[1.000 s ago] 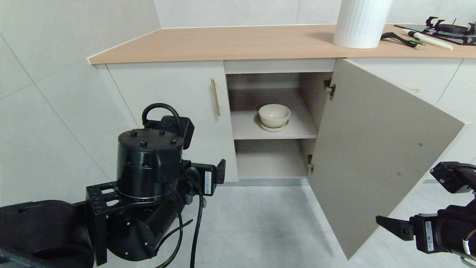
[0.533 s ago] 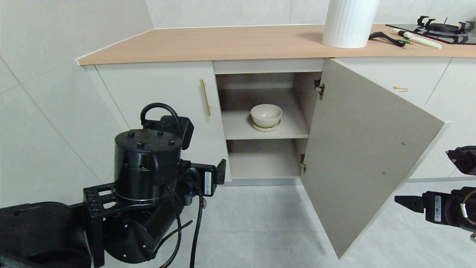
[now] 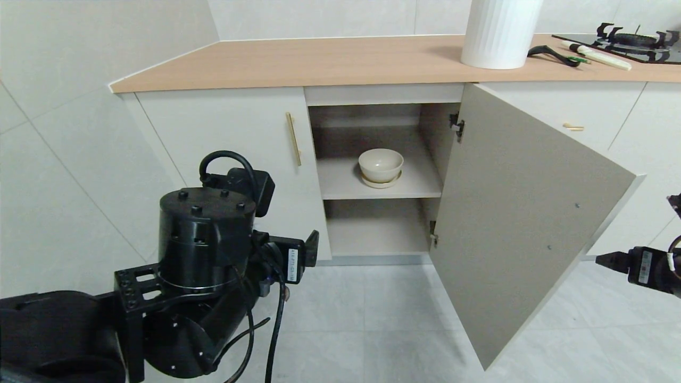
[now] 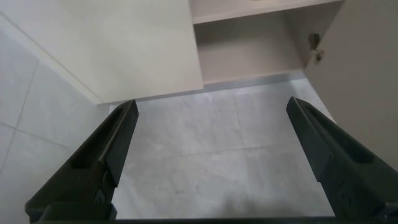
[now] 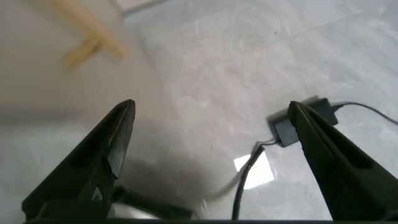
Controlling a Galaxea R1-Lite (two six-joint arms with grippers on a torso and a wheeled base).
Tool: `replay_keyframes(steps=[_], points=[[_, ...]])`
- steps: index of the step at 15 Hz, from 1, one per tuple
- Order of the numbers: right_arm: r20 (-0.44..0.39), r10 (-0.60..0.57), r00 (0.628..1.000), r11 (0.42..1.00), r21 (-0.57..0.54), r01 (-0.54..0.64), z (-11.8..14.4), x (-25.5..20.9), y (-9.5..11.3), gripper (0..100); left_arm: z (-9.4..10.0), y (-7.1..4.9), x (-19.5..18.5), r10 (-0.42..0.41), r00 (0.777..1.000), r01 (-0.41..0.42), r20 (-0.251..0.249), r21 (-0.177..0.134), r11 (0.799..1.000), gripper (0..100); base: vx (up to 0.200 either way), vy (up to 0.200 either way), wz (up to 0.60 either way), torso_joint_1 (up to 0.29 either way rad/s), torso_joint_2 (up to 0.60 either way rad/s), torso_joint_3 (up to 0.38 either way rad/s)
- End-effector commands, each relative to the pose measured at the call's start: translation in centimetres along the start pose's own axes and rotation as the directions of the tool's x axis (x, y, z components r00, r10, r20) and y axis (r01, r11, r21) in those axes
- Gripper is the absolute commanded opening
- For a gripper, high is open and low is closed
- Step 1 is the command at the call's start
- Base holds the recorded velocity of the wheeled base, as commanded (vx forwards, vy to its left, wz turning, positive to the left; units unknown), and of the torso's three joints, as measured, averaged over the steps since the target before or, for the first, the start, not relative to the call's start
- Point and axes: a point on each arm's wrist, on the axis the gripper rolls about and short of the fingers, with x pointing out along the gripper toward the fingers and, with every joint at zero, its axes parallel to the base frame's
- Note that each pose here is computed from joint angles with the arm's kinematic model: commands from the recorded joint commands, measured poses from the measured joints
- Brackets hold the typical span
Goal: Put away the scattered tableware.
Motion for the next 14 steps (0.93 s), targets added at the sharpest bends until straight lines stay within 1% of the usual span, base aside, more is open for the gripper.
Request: replay_keyframes(steps=[1, 3, 4, 6, 7, 8, 9, 10, 11, 12, 13, 14], points=[[0.018, -0.023, 1.000, 0.999, 0.047, 0.022, 0.4, 1.6, -0.3, 100, 0.2, 0.2, -0.2, 0.002, 1.000, -0.002, 0.007, -0.006, 1.000, 100, 0.000, 0.000, 0.00, 0.000, 0.00, 0.000], [0.059, -0.008, 0.998, 0.991, 0.131, 0.000, 0.9, 2.4, 0.1, 100, 0.3, 0.4, 0.0, 0.012, 1.000, -0.012, 0.009, -0.013, 1.000, 100, 0.000, 0.000, 0.00, 0.000, 0.00, 0.000], [0.061, 0.000, 0.998, 0.988, 0.156, -0.009, 0.9, 2.8, 0.3, 100, 0.4, 0.5, 0.0, 0.013, 1.000, -0.012, 0.015, -0.020, 1.000, 100, 0.000, 0.000, 0.00, 0.000, 0.00, 0.000], [0.055, 0.013, 0.998, 0.984, 0.175, -0.022, 0.7, 3.3, 0.8, 100, 0.8, 0.6, -0.2, 0.006, 0.999, -0.005, 0.042, -0.045, 0.999, 100, 0.000, 0.000, 0.00, 0.000, 0.00, 0.000], [0.054, 0.046, 0.997, 0.981, 0.187, -0.056, 0.6, 3.2, 1.3, 100, 1.1, 0.6, -0.3, 0.002, 0.998, 0.002, 0.070, -0.066, 0.998, 100, 0.000, 0.000, 0.00, 0.000, 0.00, 0.000], [0.045, 0.089, 0.995, 0.979, 0.182, -0.096, 0.4, 3.0, 1.8, 100, 1.1, 0.7, -0.4, 0.001, 0.997, 0.004, 0.078, -0.068, 0.998, 100, 0.000, 0.000, 0.00, 0.000, 0.00, 0.000], [0.036, 0.127, 0.991, 0.977, 0.168, -0.131, 0.2, 2.8, 2.4, 100, 1.0, 0.7, -0.4, 0.003, 0.997, 0.001, 0.076, -0.057, 0.998, 100, 0.000, 0.000, 0.00, 0.000, 0.00, 0.000], [0.035, 0.154, 0.987, 0.976, 0.151, -0.158, 0.1, 2.7, 3.1, 100, 1.0, 0.8, -0.6, 0.001, 0.997, 0.002, 0.078, -0.048, 0.999, 100, 0.000, 0.000, 0.00, 0.000, 0.00, 0.000], [0.035, 0.154, 0.987, 0.976, 0.151, -0.158, 0.1, 2.7, 3.1, 100, 1.0, 0.8, -0.6, 0.001, 0.997, 0.002, 0.078, -0.048, 0.999, 100, 0.000, 0.000, 0.00, 0.000, 0.00, 0.000], [0.021, 0.220, 0.975, 0.970, 0.105, -0.221, -0.4, 2.2, 4.9, 100, 1.2, 0.9, -0.7, 0.003, 0.996, 0.002, 0.084, -0.049, 0.999, 100, 0.000, 0.000, 0.00, 0.000, 0.00, 0.000], [0.007, 0.254, 0.967, 0.964, 0.081, -0.254, -0.7, 2.1, 6.0, 100, 1.3, 1.0, -0.8, 0.002, 0.996, 0.003, 0.090, -0.052, 0.999, 100, 0.000, 0.000, 0.00, 0.000, 0.00, 0.000], [-0.005, 0.287, 0.958, 0.956, 0.058, -0.287, -1.0, 1.9, 7.1, 100, 1.4, 1.1, -0.9, 0.003, 0.996, 0.001, 0.092, -0.048, 0.999, 100, 0.000, 0.000, 0.00, 0.000, 0.00, 0.000]])
